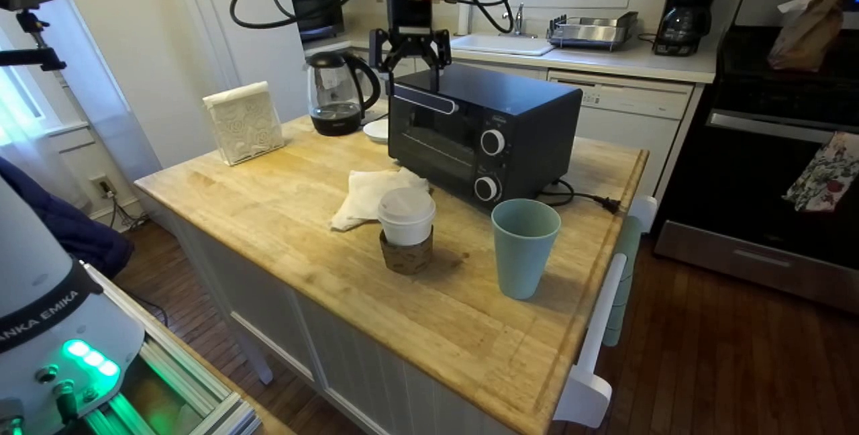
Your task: Open the oven door
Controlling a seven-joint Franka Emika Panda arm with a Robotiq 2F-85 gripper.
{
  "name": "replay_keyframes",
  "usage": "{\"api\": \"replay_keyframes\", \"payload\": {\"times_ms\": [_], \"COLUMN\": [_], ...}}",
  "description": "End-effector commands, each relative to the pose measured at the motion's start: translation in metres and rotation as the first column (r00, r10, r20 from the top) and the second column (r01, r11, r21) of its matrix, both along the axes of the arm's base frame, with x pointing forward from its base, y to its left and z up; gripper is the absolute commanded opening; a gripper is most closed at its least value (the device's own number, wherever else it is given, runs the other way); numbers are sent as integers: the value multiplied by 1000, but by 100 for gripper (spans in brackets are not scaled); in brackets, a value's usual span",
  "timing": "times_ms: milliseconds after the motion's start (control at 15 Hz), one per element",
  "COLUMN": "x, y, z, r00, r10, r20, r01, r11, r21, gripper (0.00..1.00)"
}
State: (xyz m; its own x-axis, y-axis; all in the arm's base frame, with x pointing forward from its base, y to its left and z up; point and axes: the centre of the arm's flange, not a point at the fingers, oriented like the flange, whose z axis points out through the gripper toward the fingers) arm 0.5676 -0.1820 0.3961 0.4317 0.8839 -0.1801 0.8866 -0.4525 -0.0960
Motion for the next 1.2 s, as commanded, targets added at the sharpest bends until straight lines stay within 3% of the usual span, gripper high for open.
{"api": "replay_keyframes", "payload": {"times_ms": [0, 467, 733, 1133], "x": [23, 28, -7, -71], "y": [-1, 22, 49, 92], "z": [7, -20, -22, -28], "r00": [999, 993, 983, 946], "r10": [39, 106, 158, 181], "r20": [18, -42, -95, -268], "r01": [-40, -105, -156, -190], "r11": [999, 994, 987, 982], "r21": [19, 32, 22, -7], "gripper": [100, 100, 100, 100]}}
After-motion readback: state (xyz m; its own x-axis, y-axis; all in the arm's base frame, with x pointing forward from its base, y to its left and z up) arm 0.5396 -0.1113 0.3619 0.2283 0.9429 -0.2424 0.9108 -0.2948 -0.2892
